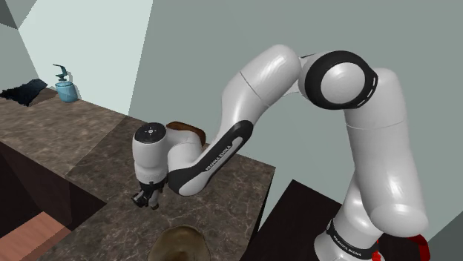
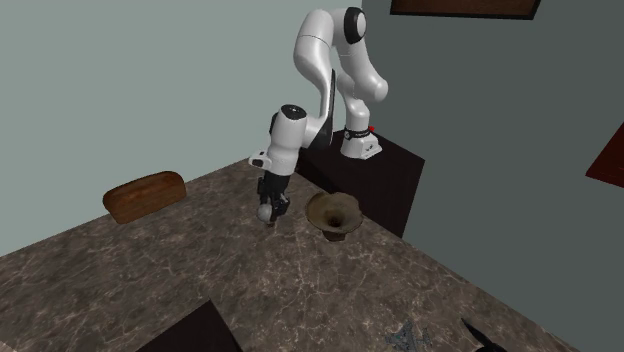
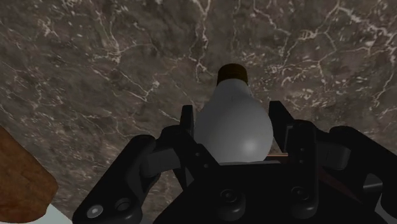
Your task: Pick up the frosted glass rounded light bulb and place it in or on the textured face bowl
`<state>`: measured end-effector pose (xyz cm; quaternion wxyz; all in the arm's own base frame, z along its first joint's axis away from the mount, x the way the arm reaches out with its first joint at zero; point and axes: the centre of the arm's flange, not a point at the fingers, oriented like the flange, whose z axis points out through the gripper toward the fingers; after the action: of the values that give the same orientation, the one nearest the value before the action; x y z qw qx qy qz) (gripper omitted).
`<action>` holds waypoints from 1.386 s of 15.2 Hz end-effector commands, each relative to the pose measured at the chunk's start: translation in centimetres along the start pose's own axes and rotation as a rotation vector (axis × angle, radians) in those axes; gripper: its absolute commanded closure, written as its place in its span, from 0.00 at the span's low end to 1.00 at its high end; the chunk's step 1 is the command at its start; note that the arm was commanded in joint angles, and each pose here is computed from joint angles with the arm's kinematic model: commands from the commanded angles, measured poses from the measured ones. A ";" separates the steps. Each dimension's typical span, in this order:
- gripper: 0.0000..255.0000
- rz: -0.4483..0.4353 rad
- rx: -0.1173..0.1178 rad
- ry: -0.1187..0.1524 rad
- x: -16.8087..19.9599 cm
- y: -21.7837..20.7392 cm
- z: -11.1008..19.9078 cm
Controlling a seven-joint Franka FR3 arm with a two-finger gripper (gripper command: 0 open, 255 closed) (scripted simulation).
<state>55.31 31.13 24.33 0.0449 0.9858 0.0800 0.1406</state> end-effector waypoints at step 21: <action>1.00 0.000 0.000 0.000 3.2 1.3 -11.1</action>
<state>55.39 31.11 35.33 0.0449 0.9858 0.0800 0.1406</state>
